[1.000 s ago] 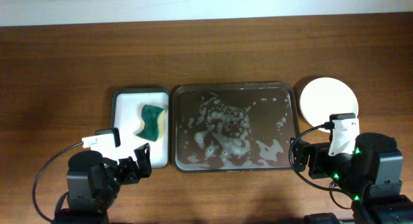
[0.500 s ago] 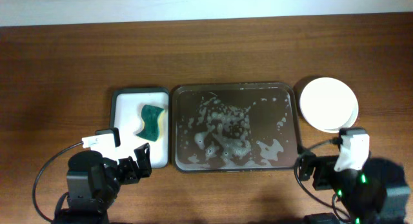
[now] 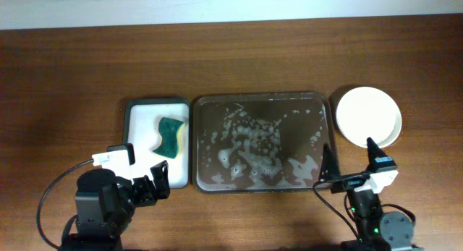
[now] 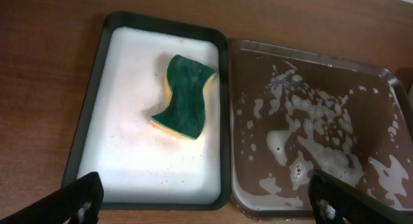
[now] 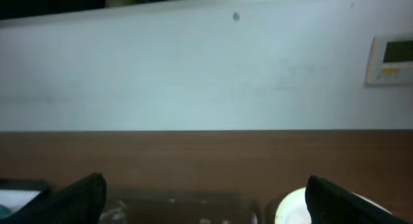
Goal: Clean dirty plates on tray and stack at the side
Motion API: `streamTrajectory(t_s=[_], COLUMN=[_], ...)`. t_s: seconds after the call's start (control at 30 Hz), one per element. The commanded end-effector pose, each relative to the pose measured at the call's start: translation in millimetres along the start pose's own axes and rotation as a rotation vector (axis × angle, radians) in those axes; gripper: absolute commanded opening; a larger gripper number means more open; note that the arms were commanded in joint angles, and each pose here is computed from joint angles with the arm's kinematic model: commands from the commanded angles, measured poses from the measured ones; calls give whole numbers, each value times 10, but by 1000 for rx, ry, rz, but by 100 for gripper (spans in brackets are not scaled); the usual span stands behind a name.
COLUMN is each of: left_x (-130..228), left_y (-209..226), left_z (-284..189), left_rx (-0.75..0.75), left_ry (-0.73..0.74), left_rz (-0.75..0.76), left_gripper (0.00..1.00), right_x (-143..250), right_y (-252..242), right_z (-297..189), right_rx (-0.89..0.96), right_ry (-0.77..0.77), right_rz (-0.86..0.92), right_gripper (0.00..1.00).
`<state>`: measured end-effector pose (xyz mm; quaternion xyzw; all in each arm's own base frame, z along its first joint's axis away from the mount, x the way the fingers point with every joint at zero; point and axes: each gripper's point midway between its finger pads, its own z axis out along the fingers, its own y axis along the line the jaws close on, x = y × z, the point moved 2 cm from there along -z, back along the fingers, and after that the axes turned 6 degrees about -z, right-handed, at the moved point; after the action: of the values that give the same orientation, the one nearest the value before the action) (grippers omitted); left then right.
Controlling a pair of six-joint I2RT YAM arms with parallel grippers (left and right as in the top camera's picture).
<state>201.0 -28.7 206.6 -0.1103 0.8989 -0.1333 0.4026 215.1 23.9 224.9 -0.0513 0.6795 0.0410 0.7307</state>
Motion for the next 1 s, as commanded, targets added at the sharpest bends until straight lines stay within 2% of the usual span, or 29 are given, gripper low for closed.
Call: streamTrajectory(t_s=[0.0,0.13,0.97], left_x=[6,6,9], left_y=[1,1,1], left_z=[1,1,-10], left_rx=[0,0,1], left_ry=[-2,-2,-5], left_rz=[21,21,22], left_gripper=[99,99,99], right_x=[335,644,637], right_y=[90,174,173], right_z=[39,43,44], right_rx=[-56,-117,-116], right_ry=[55,125,122], right_rz=[-58,-126,-127], right_gripper=[99,99,99])
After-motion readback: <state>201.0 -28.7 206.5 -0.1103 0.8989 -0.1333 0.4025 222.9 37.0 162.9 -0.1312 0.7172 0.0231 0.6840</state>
